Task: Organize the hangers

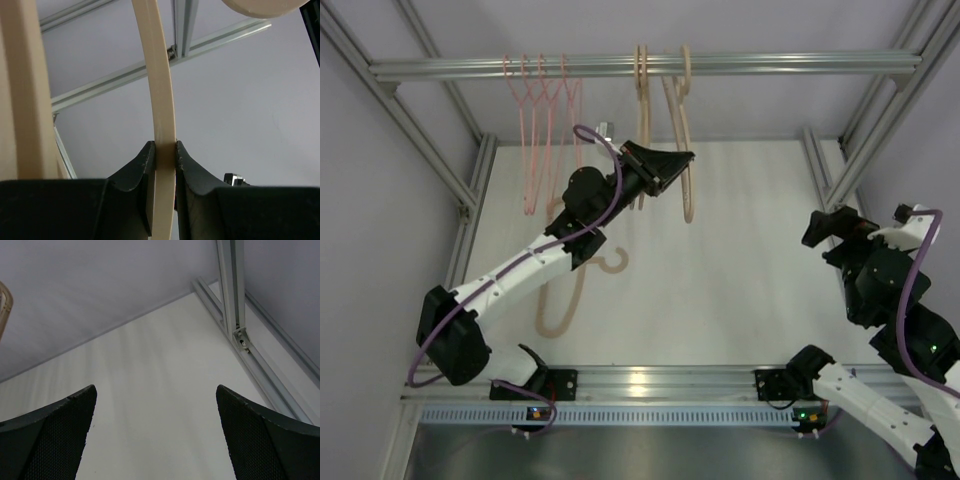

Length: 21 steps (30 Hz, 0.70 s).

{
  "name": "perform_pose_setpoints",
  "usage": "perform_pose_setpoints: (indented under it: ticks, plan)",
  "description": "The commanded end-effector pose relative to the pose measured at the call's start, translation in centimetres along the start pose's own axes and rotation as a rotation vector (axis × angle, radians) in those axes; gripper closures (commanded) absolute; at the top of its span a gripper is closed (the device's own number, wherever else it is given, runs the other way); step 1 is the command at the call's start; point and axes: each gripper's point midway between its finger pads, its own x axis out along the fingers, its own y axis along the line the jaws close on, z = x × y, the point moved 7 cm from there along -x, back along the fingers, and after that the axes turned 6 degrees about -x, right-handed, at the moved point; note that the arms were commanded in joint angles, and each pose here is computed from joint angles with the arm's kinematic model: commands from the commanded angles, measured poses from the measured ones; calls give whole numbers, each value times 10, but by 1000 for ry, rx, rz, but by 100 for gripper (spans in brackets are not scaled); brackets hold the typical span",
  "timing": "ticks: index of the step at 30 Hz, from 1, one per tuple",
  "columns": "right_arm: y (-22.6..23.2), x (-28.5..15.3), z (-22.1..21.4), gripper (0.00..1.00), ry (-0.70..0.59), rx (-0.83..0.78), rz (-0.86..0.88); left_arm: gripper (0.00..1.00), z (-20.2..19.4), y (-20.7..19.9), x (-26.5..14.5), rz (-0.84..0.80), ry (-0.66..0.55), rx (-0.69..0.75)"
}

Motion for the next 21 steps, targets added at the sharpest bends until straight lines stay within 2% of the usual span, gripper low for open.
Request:
perform_pose_setpoints:
  ticks: [1, 21]
  plan:
    - [-1, -1, 9, 0, -11, 2, -8, 100, 15, -28, -9, -110, -72, -23]
    - [4, 0, 12, 1, -4, 10, 9, 100, 42, -5, -9, -78, -92, -101]
